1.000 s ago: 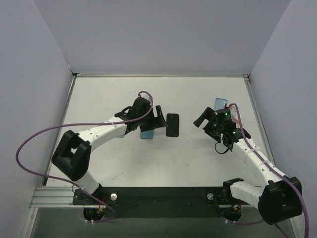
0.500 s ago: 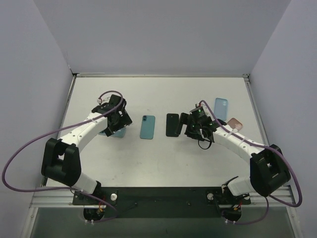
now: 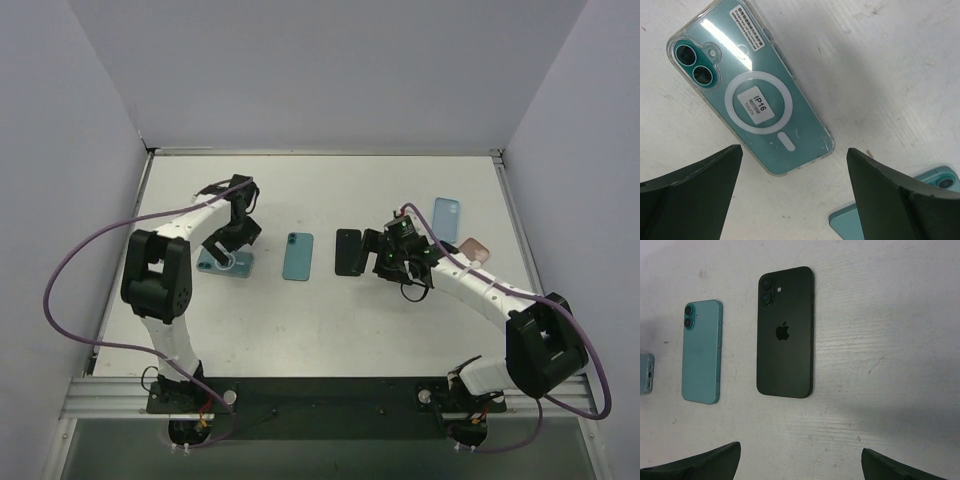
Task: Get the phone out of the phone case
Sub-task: Pick up the phone at the center of the board.
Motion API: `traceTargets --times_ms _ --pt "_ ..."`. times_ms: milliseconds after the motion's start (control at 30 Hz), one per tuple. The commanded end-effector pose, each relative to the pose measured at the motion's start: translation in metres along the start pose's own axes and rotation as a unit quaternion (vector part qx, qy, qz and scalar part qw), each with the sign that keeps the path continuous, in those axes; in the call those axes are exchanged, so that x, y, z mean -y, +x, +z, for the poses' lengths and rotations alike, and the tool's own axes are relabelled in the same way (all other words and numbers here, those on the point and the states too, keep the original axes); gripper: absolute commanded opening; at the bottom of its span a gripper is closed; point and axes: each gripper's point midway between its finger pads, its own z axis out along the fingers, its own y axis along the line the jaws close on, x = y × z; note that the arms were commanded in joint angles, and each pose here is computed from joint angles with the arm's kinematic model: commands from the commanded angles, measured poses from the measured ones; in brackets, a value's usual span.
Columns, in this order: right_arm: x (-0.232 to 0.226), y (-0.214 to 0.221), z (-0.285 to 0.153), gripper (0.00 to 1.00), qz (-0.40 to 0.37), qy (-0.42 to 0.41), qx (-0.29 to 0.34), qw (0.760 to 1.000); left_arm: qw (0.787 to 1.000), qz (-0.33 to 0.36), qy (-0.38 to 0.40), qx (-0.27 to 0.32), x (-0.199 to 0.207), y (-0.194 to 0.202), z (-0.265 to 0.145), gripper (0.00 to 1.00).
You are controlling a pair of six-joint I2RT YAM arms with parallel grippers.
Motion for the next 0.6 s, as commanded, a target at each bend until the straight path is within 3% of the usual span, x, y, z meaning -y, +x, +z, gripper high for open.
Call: traceTargets --times_ms 0,567 --pt "0.002 0.001 -0.009 1.0 -0.013 -0.006 0.008 1.0 0.992 -0.083 -0.093 -0.037 -0.024 0.009 0.01 0.97" --pt "0.007 0.011 -0.004 1.0 -0.022 -0.005 -0.009 1.0 0.982 -0.15 -0.09 -0.073 -0.046 0.028 0.035 0.97"
